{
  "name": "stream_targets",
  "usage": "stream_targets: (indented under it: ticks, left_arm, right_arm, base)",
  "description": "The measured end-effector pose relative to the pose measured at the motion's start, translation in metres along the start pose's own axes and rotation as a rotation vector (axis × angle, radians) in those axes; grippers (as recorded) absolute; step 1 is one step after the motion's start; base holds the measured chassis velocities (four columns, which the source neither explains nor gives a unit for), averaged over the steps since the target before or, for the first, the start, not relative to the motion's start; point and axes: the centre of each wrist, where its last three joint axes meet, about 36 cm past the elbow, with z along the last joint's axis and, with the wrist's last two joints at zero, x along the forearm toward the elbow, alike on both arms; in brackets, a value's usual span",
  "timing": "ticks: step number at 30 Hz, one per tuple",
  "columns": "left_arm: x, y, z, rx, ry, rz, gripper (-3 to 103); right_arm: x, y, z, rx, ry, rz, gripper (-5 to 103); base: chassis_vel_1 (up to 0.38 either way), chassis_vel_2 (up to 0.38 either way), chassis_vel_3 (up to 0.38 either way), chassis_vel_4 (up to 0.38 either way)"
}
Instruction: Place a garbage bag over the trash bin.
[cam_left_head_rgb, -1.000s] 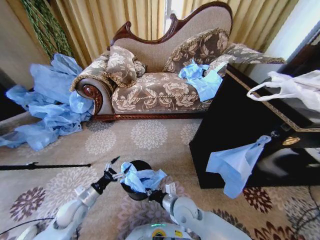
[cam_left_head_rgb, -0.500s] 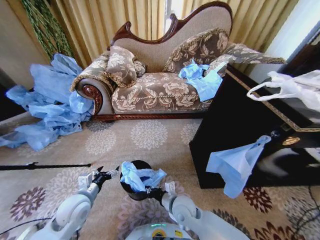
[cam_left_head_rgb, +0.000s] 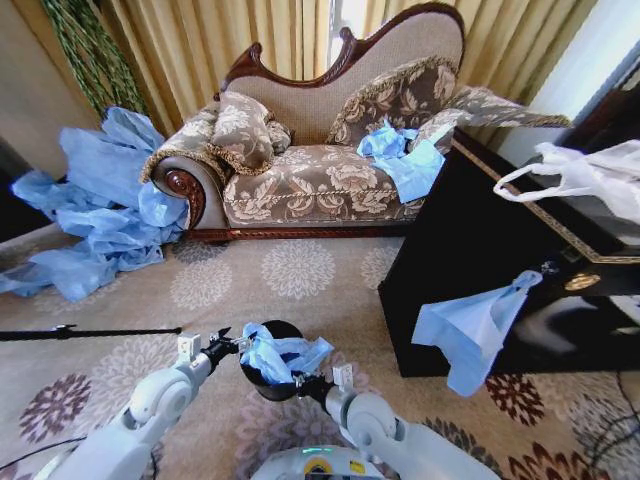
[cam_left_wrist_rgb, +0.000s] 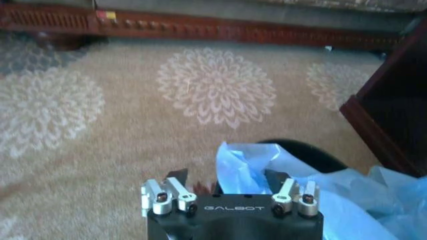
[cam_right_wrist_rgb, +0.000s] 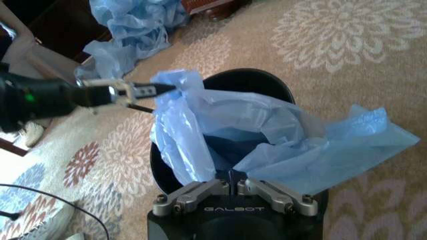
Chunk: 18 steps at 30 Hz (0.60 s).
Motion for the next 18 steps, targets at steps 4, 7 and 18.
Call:
stream_targets:
  ticks: [4,7,18]
  left_arm:
    - [-0.005,-0.004,0.003,0.015,0.003,0.014,64]
    - [-0.006,-0.007,0.007,0.029,-0.009,0.028,54]
    - [-0.002,-0.009,0.012,0.044,-0.075,0.066,11]
  right_arm:
    - [0.003,0.001,-0.001,0.003,-0.005,-0.003,0]
    - [0.008,0.0,0.001,0.004,-0.007,0.0,0]
    - [0.021,0.001,0.001,0.003,-0.028,0.007,0]
  base:
    - [0.0,0.0,0.0,0.0]
    - [0.0,0.0,0.0,0.0]
    - [0.0,0.0,0.0,0.0]
